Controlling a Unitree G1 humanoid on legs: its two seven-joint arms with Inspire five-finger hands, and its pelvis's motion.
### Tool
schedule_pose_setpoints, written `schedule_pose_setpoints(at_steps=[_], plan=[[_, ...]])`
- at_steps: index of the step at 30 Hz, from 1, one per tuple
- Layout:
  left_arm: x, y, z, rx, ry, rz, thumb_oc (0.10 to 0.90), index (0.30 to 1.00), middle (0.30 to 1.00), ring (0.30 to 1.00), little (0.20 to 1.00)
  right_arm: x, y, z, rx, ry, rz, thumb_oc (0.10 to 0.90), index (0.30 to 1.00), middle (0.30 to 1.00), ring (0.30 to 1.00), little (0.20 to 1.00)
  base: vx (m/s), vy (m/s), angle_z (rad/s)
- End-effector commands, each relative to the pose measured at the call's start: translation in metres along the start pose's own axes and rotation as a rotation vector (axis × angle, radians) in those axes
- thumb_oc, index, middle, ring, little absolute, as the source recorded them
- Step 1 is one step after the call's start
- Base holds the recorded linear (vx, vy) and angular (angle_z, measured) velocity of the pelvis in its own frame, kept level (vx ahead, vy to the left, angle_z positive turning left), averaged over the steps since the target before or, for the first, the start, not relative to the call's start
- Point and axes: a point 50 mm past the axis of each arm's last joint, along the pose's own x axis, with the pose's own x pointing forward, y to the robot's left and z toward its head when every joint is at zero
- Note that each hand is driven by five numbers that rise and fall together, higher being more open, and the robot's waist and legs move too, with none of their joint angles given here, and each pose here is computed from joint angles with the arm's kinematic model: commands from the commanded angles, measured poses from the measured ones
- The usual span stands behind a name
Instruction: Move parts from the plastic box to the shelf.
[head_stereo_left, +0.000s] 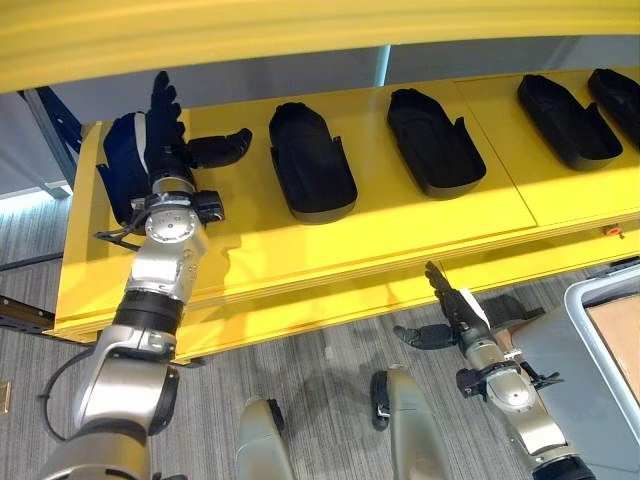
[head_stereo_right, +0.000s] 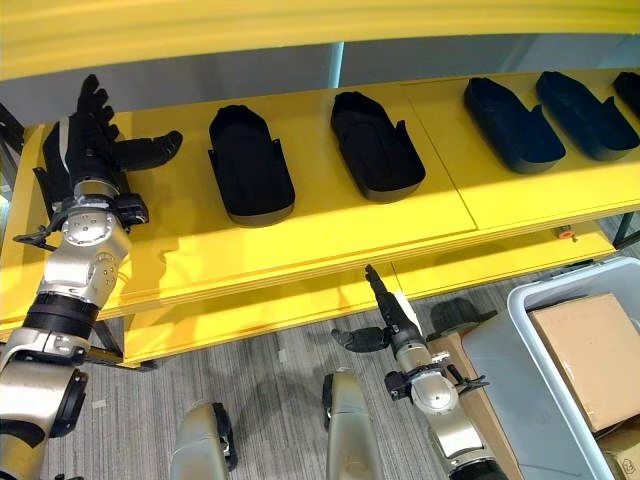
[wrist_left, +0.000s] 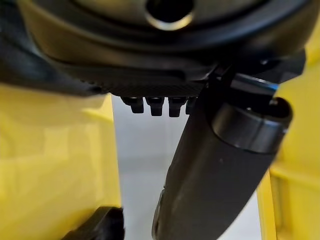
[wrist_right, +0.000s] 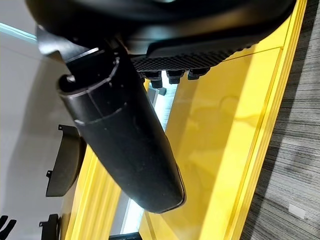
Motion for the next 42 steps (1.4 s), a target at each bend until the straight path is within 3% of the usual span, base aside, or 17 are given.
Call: schedule_pose_setpoints(at_steps=[1,10,28,40,42], plan=[[0.016,0.007,0.062,-0.073,-0.235,0.056,0.900,1.000,1.000,1.000,1.000,0.004,-0.013,0.027,0.002,-0.161,-0.041,0.900,1.000,1.000,1.000,1.000,0.00,0.000,0.00],[0.022,0.004,0.060,-0.149,-0.183,0.113,0.900,1.000,1.000,1.000,1.000,0.003,-0.014,0.025,0.001,-0.157,-0.051,0.900,1.000,1.000,1.000,1.000,0.00,0.000,0.00],[0.033,0.013,0.048,-0.016,-0.088,0.246,0.900,1.000,1.000,1.000,1.000,-0.003,-0.019,0.026,-0.024,-0.168,-0.051,0.900,1.000,1.000,1.000,1.000,0.00,0.000,0.00],[0.032,0.007,0.014,0.063,0.079,0.201,0.900,1.000,1.000,1.000,1.000,-0.006,-0.020,0.026,-0.021,-0.165,-0.041,0.900,1.000,1.000,1.000,1.000,0.02,0.000,0.00],[0.031,0.009,0.002,0.154,0.129,0.170,0.900,1.000,1.000,1.000,1.000,-0.007,-0.020,0.022,-0.024,-0.149,-0.037,0.900,1.000,1.000,1.000,1.000,0.00,0.000,0.00]])
